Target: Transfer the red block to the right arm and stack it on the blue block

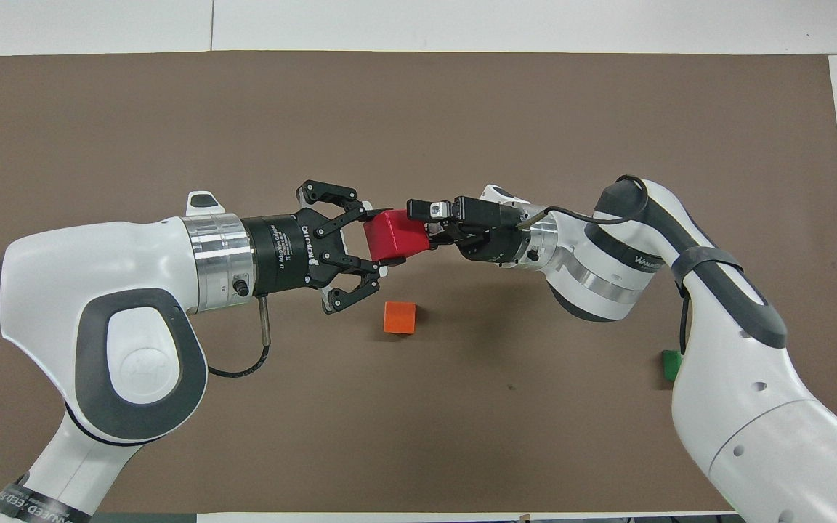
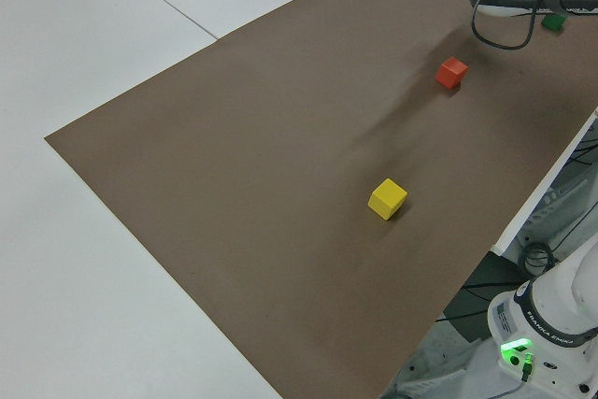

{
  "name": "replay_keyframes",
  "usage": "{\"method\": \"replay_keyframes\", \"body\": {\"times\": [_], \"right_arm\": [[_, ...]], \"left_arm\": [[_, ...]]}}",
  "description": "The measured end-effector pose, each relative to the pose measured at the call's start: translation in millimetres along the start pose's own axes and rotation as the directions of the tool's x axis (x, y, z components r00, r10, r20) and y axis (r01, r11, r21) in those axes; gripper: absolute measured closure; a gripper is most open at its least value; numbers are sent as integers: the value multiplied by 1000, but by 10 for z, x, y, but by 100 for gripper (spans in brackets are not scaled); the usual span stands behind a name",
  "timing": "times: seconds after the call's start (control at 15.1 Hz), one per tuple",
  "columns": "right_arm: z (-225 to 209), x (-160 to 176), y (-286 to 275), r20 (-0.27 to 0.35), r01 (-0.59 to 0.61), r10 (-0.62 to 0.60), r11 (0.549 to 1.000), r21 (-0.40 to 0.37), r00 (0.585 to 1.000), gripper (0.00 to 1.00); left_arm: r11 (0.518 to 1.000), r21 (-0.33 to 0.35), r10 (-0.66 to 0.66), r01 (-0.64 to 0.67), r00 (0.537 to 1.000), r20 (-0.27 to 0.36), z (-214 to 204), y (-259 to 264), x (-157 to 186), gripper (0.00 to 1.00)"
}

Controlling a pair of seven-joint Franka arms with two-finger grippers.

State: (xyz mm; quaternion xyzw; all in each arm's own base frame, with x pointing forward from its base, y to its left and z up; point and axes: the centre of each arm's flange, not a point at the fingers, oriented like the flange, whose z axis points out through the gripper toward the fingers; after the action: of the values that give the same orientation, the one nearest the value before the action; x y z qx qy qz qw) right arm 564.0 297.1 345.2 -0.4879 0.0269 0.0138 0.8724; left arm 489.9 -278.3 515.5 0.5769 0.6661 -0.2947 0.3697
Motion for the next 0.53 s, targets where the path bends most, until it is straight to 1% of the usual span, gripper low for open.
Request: {"method": "replay_keyframes", "body": {"times": [0.13,0.2,0.33,0.53], "right_arm": [[0,8,15,-8,4,-4,1000,-11,1000,39],[4,13,13,-9,7,-7,1000,-12,1000,39],[8,20,7,-12,8,-8,1000,-10,1000,43],[6,25,8,-15,9,-9,1000,-12,1000,43]], "left_arm": [[1000,-4,5,-5,1000,6,-18,11,-39,46],[1000,-6,4,-4,1000,6,-20,14,-38,46],[1000,-10,5,-5,1000,8,-20,19,-39,46],[1000,-14,3,-3,1000,9,-14,22,-36,46]]}}
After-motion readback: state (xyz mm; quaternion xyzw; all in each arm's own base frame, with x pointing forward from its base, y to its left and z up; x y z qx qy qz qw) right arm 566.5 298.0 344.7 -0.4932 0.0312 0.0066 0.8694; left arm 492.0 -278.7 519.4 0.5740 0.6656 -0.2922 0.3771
